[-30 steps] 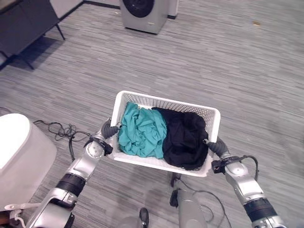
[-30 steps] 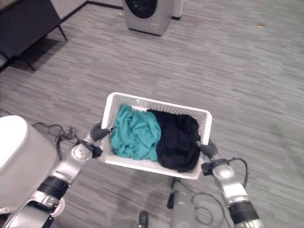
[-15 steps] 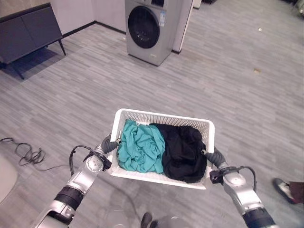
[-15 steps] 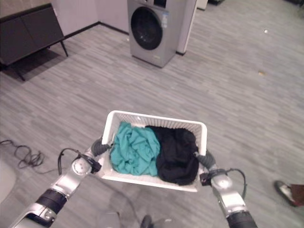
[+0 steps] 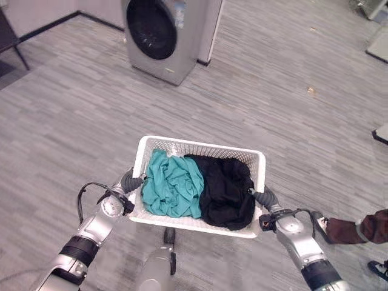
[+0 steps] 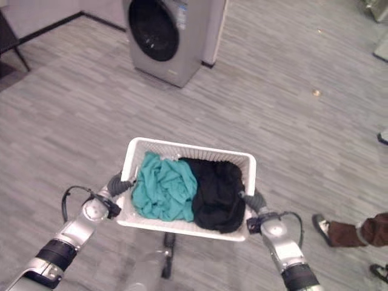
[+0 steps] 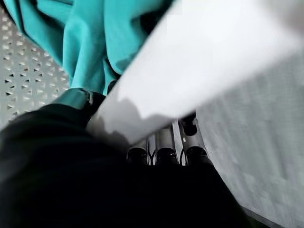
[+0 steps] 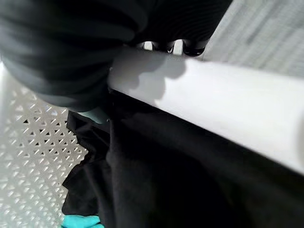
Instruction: Grab the laundry basket,head to the washer,open it,put in the laundry and shut it.
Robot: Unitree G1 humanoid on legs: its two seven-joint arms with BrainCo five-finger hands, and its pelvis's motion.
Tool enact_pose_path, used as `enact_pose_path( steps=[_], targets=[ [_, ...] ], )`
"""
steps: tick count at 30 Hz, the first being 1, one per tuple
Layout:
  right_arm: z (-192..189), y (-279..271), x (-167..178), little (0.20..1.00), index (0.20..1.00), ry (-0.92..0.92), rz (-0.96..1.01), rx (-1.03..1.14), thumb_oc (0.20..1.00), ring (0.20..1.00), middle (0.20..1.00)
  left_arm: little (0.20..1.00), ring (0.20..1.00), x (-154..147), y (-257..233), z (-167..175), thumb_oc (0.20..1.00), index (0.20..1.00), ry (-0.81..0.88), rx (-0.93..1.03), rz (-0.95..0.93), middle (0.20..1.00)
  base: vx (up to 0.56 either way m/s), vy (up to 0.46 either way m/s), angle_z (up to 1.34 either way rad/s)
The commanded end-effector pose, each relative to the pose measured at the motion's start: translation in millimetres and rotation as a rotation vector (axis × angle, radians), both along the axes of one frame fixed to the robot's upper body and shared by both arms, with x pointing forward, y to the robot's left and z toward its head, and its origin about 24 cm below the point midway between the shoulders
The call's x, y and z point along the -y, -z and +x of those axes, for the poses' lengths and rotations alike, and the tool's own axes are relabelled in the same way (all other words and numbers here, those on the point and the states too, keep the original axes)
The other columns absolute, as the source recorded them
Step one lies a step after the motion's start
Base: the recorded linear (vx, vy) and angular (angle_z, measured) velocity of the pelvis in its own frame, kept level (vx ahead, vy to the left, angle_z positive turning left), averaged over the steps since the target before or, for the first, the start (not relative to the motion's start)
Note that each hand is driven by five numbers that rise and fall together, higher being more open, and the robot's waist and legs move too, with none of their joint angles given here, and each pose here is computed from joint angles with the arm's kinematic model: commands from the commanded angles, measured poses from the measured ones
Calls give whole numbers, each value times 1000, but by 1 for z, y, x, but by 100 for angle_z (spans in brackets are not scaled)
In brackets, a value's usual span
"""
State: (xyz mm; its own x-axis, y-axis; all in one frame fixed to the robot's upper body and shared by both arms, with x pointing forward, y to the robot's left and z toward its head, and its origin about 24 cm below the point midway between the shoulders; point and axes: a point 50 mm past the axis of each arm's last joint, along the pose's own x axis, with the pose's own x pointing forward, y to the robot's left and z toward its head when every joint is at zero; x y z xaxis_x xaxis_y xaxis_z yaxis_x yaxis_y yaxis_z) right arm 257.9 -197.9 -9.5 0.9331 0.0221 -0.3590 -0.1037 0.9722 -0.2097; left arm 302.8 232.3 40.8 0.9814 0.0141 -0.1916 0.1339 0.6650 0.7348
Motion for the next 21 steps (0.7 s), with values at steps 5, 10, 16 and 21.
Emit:
enact_pose_path(
  steps=[5,10,16,21],
  targets=[
    [23,-44,11,200,200,5,-62,215,200,200,200,200,200,-15,-58,13,200,200,-35,256,-7,200,430,267,5],
    [17,-45,19,200,200,36,-42,223,200,200,200,200,200,-11,-59,15,200,200,-16,255,-2,200,400,-13,42],
    [14,-44,19,200,200,37,-29,224,200,200,200,200,200,-7,-58,19,200,200,-25,267,-2,200,282,-96,42],
    [12,-41,22,200,200,31,-41,215,200,200,200,200,200,-8,-48,16,200,200,-32,244,7,200,515,-160,33]
  ],
)
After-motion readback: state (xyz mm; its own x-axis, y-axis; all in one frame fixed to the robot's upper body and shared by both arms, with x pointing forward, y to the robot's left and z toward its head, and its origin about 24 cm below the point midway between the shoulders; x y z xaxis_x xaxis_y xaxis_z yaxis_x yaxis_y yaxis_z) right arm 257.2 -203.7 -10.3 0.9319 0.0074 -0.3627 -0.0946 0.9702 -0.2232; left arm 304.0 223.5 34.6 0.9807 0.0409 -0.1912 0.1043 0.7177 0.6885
